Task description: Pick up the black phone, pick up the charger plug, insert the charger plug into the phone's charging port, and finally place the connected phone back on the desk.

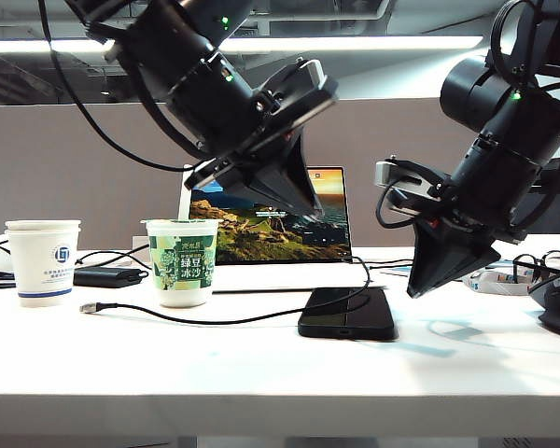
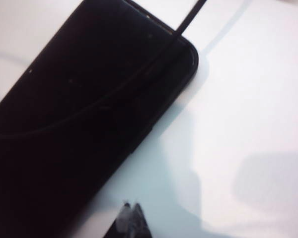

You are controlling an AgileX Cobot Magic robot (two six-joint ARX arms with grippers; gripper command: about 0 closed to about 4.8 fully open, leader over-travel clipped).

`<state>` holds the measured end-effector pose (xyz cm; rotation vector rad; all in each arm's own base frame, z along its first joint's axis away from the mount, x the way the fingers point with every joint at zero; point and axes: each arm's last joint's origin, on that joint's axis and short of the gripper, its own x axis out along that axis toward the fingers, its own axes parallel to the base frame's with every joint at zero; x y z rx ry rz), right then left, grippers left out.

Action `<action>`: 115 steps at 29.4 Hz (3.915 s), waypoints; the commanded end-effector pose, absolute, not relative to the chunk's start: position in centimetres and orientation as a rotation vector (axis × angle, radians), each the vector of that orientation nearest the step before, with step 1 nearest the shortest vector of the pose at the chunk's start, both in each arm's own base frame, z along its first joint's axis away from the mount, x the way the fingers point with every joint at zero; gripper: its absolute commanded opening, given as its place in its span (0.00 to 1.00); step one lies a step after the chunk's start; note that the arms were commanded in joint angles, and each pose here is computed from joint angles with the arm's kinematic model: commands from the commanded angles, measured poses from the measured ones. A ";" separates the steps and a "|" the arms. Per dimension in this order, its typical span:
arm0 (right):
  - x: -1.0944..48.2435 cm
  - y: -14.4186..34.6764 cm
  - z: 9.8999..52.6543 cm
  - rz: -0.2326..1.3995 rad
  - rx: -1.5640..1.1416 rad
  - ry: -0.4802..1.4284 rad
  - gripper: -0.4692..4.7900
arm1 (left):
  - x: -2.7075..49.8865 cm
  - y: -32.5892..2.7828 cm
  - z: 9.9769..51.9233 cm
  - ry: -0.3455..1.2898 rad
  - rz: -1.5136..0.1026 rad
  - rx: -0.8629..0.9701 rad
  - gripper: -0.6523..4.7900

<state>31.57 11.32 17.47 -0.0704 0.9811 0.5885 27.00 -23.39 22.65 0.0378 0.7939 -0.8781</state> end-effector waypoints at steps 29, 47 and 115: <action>31.7 11.4 17.8 0.592 -0.070 0.963 0.09 | 28.2 -22.5 16.2 1.106 -0.726 0.099 0.11; 31.7 11.4 17.8 0.592 -0.070 0.961 0.09 | 30.4 -23.4 13.8 0.973 -0.577 0.071 0.11; 32.3 10.5 16.3 0.530 -0.023 1.023 0.09 | 31.3 -24.5 13.4 1.057 -0.809 -0.367 0.35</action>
